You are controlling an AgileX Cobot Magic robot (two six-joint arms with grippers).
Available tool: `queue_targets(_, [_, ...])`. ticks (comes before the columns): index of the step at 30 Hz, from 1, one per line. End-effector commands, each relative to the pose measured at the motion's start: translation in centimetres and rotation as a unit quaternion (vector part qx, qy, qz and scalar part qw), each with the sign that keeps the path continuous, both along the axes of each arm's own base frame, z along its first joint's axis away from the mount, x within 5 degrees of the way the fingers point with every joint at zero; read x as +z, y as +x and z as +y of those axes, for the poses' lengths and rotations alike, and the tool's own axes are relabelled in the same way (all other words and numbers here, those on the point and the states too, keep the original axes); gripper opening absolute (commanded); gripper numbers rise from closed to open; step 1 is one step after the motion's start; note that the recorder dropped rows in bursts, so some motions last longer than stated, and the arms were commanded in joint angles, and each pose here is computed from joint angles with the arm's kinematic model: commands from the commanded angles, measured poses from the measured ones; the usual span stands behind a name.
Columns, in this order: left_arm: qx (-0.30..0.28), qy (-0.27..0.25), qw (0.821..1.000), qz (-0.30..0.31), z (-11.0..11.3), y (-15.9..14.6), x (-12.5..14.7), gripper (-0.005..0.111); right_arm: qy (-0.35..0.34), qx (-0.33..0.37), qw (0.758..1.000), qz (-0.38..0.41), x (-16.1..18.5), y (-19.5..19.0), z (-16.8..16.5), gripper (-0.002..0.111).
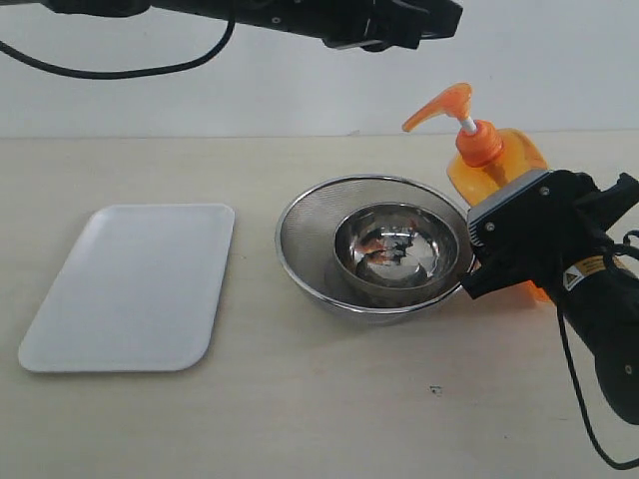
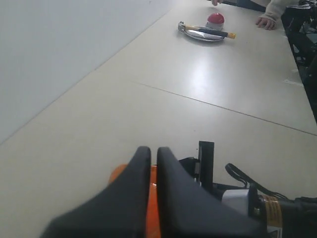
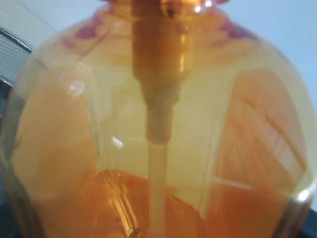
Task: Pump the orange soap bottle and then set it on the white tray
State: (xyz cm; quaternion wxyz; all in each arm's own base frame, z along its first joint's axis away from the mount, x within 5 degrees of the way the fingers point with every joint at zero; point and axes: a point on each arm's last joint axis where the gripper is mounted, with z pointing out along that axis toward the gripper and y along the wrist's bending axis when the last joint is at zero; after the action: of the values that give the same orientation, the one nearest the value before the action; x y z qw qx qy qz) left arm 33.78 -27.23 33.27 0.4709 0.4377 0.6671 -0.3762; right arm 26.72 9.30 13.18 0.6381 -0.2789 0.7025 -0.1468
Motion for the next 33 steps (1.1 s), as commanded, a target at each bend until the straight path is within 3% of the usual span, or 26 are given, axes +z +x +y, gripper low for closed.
queue_targets(1, [0.006, 0.009, 1.000, 0.024, -0.3, 0.8, -1.8, 0.005, 0.008, 0.002, 1.000, -0.012, 0.4, 0.1, 0.1, 0.000])
queue_targets(9, [-0.006, 0.022, 0.999, 0.048, -1.1, 1.2, -4.0, 0.005, 0.009, 0.004, 1.000, -0.012, 0.4, 0.1, 0.1, 0.000])
queue_targets(15, [-0.025, 0.041, 0.996, 0.072, -2.8, 1.0, -6.8, 0.005, 0.009, 0.003, 1.000, -0.012, 0.4, 0.1, 0.1, 0.000])
queue_targets(22, [-0.039, 0.044, 0.995, 0.077, -3.1, 0.6, -7.1, 0.005, 0.006, 0.015, 1.000, -0.013, 0.4, 0.0, 0.3, 0.000])
queue_targets(33, [-0.055, 0.065, 0.992, 0.096, -4.6, 0.4, -10.3, 0.005, 0.006, 0.015, 1.000, -0.013, 0.4, 0.0, 0.3, 0.000])
